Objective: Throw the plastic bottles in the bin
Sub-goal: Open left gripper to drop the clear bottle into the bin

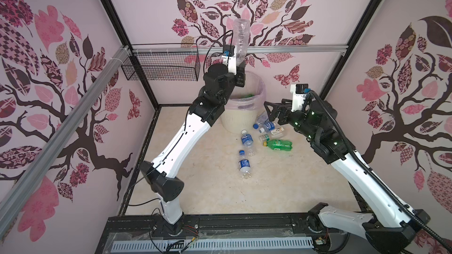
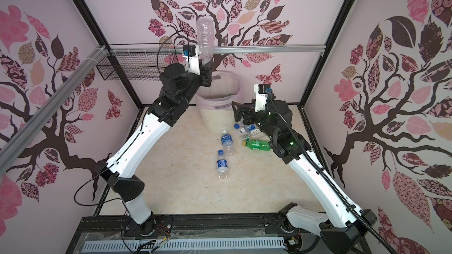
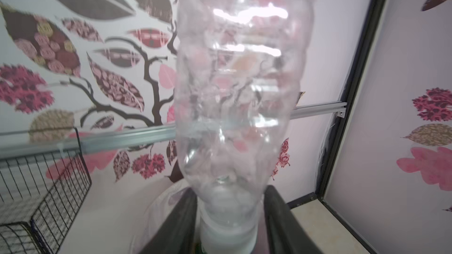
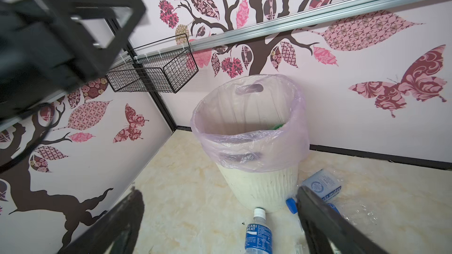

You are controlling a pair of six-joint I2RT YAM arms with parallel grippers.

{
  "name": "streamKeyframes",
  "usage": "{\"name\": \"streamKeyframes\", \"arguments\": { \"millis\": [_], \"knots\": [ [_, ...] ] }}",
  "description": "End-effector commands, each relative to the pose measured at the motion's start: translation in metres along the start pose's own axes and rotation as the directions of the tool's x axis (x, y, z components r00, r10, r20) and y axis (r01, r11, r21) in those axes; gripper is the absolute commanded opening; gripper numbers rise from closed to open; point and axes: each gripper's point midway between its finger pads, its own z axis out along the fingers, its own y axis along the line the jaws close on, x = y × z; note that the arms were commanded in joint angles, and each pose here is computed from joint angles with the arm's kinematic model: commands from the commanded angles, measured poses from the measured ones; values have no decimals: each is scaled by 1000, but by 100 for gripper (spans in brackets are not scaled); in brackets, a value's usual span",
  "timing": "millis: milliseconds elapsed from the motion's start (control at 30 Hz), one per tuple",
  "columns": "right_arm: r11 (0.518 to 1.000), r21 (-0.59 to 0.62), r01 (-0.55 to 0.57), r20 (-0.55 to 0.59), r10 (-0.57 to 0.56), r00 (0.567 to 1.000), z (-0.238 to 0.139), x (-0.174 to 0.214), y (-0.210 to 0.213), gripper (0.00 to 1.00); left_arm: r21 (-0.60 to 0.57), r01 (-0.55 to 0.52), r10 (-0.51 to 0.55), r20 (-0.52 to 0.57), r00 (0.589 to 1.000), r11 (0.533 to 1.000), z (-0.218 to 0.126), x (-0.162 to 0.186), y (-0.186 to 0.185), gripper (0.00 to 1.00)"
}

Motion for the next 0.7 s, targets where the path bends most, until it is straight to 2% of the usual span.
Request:
{"name": "streamKeyframes", "arguments": {
  "millis": [0,67,100,367,667],
  "knots": [
    [1000,4,7,27,-7,1000,-8,-8,1,100,7,50,-48,-194,980,999,12,51,3,71],
    [1000,5,8,28,-8,1000,-11,-8,1,99,35,61,-53,-197,979,998,9,52,-2,91],
    [1000,6,5,28,-6,1000,-12,-9,1,100,44,64,-54,-195,979,997,7,52,-4,97],
    [999,-7,-36,16,36,999,-16,-6,3,99,69,67,-53,-196,979,995,-15,43,-6,97],
    [998,18,-67,-27,67,997,-18,5,-2,100,73,83,-62,-249,966,994,-36,47,-8,97]
  ]
}}
